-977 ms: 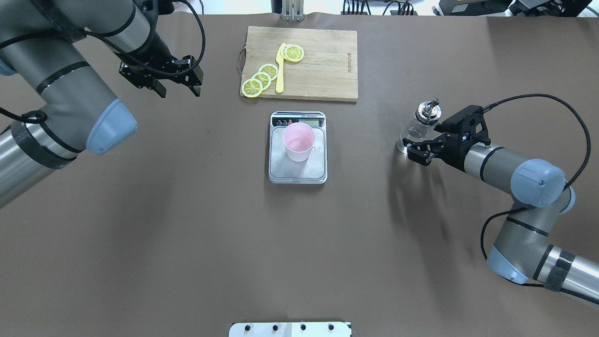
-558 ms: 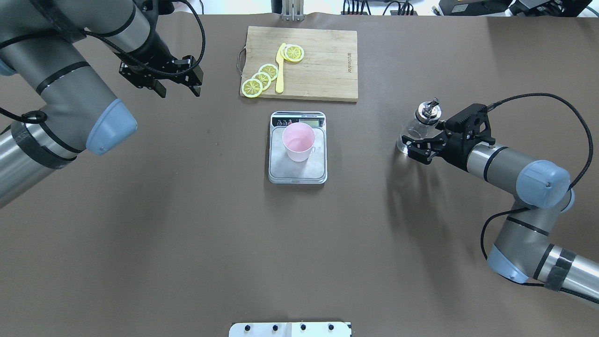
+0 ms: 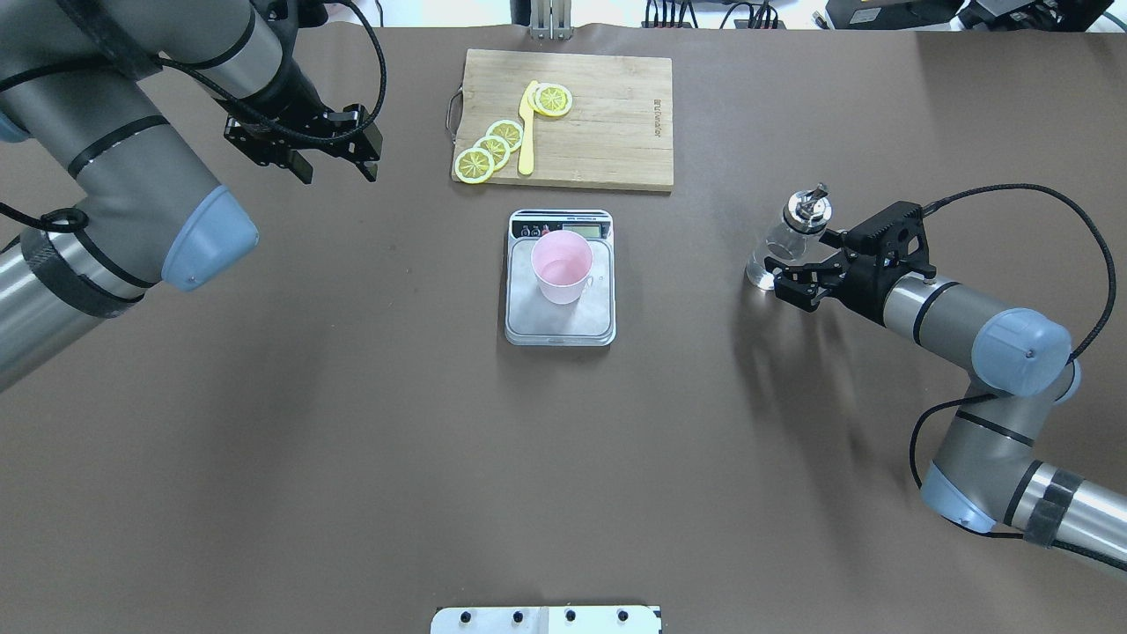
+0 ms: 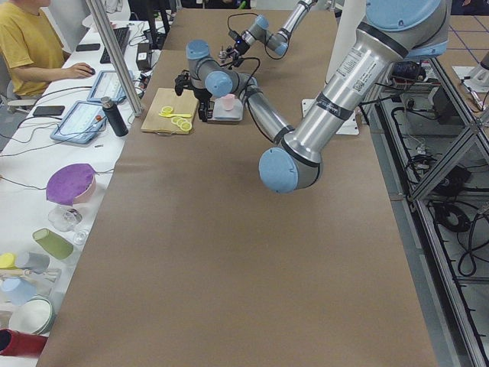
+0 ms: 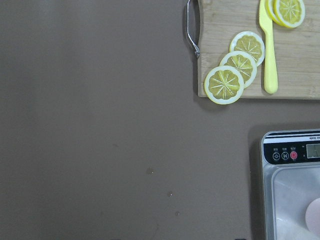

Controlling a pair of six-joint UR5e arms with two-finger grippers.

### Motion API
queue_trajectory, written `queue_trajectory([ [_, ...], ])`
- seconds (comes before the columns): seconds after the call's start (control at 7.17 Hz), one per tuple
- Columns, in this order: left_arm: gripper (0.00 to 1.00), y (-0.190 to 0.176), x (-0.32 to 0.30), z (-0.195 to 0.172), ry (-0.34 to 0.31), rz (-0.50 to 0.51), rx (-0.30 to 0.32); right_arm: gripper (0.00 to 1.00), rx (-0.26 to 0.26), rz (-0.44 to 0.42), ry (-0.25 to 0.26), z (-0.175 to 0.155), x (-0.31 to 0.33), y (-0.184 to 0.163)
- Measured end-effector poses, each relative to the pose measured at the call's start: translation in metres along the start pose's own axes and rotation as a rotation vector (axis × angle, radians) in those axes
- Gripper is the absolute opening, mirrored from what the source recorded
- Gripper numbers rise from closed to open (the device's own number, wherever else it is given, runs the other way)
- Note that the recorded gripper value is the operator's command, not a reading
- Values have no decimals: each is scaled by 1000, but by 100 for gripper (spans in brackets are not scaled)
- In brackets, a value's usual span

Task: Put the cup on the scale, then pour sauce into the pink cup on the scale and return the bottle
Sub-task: 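Lift the glass bottle with the right gripper while the left arm retracts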

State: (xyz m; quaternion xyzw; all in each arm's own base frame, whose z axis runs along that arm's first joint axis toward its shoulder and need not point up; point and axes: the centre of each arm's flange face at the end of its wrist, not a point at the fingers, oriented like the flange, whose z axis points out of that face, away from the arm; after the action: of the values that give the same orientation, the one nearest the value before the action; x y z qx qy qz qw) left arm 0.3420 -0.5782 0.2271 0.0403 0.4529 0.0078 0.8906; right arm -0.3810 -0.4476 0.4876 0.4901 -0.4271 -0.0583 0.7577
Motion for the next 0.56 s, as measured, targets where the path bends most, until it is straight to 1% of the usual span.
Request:
queue_trajectory([
  [0.56, 81, 0, 0, 0, 0, 0, 0, 93, 23, 0, 6, 20, -12, -5],
])
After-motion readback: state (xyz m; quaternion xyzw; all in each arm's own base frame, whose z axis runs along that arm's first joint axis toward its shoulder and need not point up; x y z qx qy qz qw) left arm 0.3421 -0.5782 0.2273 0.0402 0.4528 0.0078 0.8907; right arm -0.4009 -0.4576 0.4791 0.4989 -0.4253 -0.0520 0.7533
